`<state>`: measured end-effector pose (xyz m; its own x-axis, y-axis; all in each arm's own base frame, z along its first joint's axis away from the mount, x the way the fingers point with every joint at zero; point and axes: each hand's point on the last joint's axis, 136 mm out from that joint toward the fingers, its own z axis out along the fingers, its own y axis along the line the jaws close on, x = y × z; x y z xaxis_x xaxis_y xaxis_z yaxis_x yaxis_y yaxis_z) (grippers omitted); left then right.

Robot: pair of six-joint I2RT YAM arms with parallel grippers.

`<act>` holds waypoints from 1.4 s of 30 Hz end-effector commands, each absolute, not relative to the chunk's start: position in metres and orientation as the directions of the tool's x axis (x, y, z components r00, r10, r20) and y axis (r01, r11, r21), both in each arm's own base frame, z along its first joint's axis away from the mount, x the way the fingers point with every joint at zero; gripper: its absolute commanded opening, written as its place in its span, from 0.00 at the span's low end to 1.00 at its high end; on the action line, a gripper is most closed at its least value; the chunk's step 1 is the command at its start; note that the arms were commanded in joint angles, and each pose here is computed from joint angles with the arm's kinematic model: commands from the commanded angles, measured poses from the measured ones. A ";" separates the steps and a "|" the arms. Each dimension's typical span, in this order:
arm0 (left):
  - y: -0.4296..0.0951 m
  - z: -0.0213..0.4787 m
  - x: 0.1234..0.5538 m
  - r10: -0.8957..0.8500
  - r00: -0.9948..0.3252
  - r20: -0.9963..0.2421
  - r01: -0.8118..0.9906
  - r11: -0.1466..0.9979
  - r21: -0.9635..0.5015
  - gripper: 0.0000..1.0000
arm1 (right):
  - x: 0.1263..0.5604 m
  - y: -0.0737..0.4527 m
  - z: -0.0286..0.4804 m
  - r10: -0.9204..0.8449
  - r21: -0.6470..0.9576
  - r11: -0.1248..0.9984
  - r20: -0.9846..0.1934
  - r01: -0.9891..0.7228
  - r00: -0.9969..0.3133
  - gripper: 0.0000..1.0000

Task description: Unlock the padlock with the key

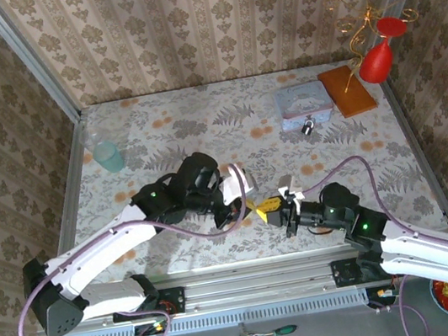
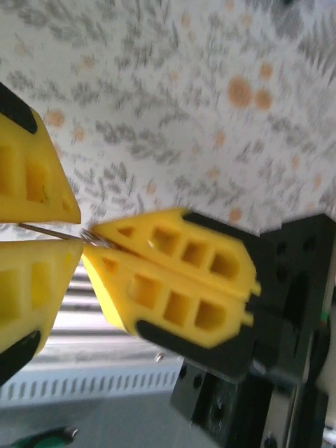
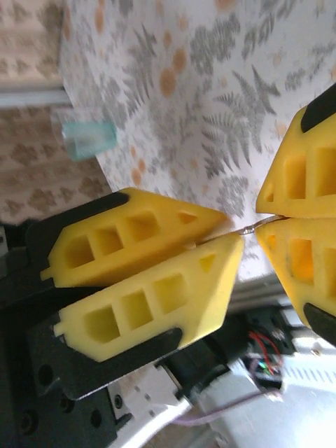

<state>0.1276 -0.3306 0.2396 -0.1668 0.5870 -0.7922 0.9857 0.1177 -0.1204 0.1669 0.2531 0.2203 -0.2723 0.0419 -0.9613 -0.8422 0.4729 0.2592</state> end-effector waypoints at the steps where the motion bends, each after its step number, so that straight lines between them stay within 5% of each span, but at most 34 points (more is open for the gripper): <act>1: -0.321 0.273 0.174 0.428 -0.269 -0.863 0.929 0.350 -0.116 0.30 | 0.196 0.220 0.224 0.093 0.265 0.673 -0.956 -0.691 -0.277 0.00; 3: -0.314 0.282 0.197 0.343 -0.334 -0.878 0.880 0.447 -0.160 0.41 | 0.206 0.199 0.226 0.118 0.262 0.755 -0.956 -0.602 -0.268 0.00; 6: -0.307 0.286 0.235 0.183 -0.451 -0.873 0.771 0.572 -0.279 0.44 | 0.217 0.163 0.233 0.142 0.254 0.863 -0.952 -0.437 -0.272 0.00; 14: -0.356 0.218 0.293 0.086 -0.683 -0.725 0.573 0.679 -0.460 0.51 | 0.221 0.068 0.265 0.187 0.189 0.982 -0.941 0.021 -0.281 0.00; 29: -0.523 0.120 0.359 0.158 -0.646 -0.746 0.632 0.659 -0.407 0.59 | 0.187 0.051 0.289 0.266 0.294 0.955 -0.902 -0.032 -0.341 0.00; 42: -0.577 0.063 0.425 0.136 -0.648 -0.749 0.555 0.758 -0.342 0.64 | 0.173 0.056 0.269 0.276 0.339 0.936 -0.874 -0.094 -0.399 0.00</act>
